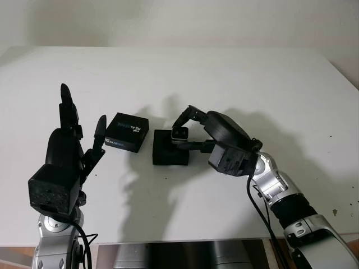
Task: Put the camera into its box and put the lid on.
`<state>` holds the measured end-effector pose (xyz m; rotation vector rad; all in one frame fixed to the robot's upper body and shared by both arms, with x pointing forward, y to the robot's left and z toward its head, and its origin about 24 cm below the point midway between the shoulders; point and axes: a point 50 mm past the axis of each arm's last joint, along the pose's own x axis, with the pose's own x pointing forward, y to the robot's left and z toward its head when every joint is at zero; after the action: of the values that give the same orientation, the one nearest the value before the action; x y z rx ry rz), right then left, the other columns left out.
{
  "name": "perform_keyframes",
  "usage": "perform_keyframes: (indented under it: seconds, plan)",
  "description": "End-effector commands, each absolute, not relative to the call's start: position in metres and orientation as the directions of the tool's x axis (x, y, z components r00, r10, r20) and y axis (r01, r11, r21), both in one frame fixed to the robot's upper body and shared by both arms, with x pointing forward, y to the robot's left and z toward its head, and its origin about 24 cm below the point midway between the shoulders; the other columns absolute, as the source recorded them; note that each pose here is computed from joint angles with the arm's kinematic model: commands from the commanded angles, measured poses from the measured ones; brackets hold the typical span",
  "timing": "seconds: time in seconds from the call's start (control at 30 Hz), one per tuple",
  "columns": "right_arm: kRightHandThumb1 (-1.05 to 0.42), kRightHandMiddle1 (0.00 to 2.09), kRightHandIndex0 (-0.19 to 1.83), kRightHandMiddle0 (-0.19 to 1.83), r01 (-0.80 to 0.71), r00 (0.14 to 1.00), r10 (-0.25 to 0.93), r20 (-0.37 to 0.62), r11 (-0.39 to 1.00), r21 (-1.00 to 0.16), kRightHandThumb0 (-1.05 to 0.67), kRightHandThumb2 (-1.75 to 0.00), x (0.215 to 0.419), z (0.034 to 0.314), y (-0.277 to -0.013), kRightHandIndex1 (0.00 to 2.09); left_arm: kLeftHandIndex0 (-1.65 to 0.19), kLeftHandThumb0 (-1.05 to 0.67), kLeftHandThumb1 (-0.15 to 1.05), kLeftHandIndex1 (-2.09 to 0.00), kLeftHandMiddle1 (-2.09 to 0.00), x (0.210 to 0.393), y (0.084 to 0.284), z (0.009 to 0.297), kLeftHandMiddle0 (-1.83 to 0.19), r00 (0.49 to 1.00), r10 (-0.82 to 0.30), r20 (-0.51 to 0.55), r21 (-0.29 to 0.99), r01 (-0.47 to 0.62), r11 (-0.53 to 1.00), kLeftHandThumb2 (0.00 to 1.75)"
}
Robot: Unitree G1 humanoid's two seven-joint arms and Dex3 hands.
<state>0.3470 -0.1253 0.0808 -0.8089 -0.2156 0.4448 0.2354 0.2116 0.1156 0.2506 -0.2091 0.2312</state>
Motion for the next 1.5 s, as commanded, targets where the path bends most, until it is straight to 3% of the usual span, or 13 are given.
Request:
perform_keyframes:
  seconds: [0.0,0.4,1.0,1.47]
  plan:
    - [-0.97,1.47,0.41,0.3,-0.323,0.895,0.446,-0.007,0.637,-0.7,-0.43,-0.05,0.348,0.076,-0.126,0.07,0.19,-0.58,1.05,0.0,-0.05,0.233,0.211,0.117,0.17,0.95,0.197,0.244,0.222,-0.252,0.942,0.49]
    - [-0.98,1.56,0.37,0.24,-0.434,0.881,0.467,-0.075,0.735,-0.52,-0.47,-0.06,0.35,0.068,-0.121,0.05,0.19,-0.58,1.05,-0.01,-0.05,0.234,0.213,0.118,0.17,0.951,0.191,0.243,0.23,-0.248,0.941,0.49]
    - [-0.97,1.56,0.37,0.31,-0.456,0.853,0.519,0.055,0.791,-0.408,-0.49,-0.05,0.347,0.073,-0.117,0.05,0.19,-0.57,1.05,-0.01,-0.06,0.233,0.215,0.12,0.16,0.952,0.195,0.237,0.24,-0.252,0.938,0.49]
    - [-0.97,1.54,0.36,0.36,-0.403,0.882,0.449,0.144,0.876,-0.264,-0.51,-0.05,0.356,0.09,-0.121,0.05,0.19,-0.6,1.05,-0.02,-0.06,0.233,0.215,0.122,0.15,0.95,0.199,0.239,0.235,-0.255,0.938,0.48]
